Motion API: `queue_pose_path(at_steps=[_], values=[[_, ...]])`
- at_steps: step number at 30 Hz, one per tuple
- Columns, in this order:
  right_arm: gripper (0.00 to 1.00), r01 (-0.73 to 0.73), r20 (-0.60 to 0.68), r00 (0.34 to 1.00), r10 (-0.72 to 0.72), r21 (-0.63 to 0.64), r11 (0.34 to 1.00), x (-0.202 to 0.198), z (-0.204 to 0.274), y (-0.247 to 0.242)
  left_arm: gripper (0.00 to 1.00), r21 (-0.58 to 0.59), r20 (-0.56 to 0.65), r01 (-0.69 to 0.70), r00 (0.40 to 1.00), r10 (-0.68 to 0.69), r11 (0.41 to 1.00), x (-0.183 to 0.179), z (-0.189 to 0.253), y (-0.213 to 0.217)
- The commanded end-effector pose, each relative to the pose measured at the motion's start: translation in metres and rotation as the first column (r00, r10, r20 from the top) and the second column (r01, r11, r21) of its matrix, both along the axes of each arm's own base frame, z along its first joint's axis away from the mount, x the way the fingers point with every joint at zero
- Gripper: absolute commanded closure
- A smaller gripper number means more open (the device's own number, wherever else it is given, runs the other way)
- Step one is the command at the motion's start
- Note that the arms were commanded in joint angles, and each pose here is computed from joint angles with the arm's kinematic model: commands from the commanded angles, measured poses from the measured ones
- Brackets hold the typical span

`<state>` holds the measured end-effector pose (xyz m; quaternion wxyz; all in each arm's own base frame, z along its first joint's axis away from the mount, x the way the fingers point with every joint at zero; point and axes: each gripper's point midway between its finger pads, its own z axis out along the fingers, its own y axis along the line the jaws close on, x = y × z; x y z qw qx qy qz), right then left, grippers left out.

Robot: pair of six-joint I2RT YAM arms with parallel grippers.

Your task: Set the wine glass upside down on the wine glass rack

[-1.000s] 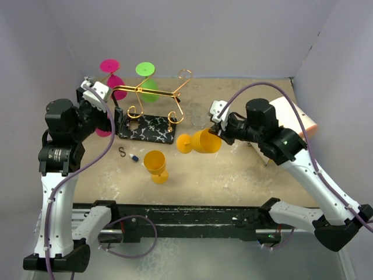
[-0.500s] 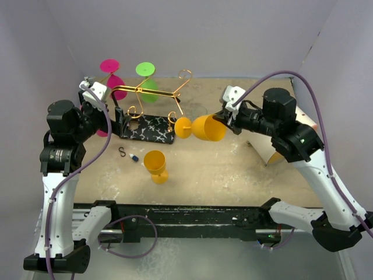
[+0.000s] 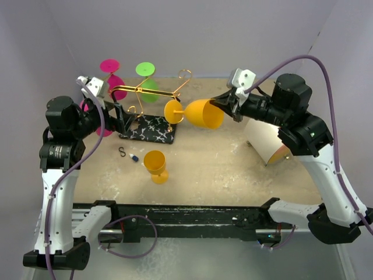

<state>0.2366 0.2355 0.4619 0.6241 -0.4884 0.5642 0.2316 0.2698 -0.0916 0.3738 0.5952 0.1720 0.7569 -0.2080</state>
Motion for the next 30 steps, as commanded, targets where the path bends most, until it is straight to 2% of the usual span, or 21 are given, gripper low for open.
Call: queue_pose_path(at_steps=[1,9,17,24,30], values=[[1.00,0.028,0.054,0.998,-0.034,0.095,0.995,0.006,0.042,0.001,0.01,-0.167,0.032,0.124,0.992,-0.120,0.978,-0.010,0.042,-0.027],[1.00,0.051,0.045,0.997,-0.060,0.168,0.984,0.019,0.070,0.007,0.08,-0.427,-0.057,0.217,0.962,-0.265,0.878,0.004,0.063,-0.056],[1.00,0.045,0.007,0.999,-0.047,0.187,0.981,0.026,0.070,0.016,0.13,-0.542,-0.095,0.223,0.942,-0.323,0.810,0.014,0.079,-0.073],[1.00,0.030,-0.033,0.999,-0.024,0.192,0.981,0.031,0.063,0.026,0.18,-0.564,-0.086,0.241,0.934,-0.347,0.790,0.015,0.086,-0.077],[1.00,0.005,-0.046,0.999,0.004,0.195,0.981,0.030,0.063,0.035,0.32,-0.539,-0.093,0.254,0.930,-0.356,0.803,0.016,0.078,-0.081]])
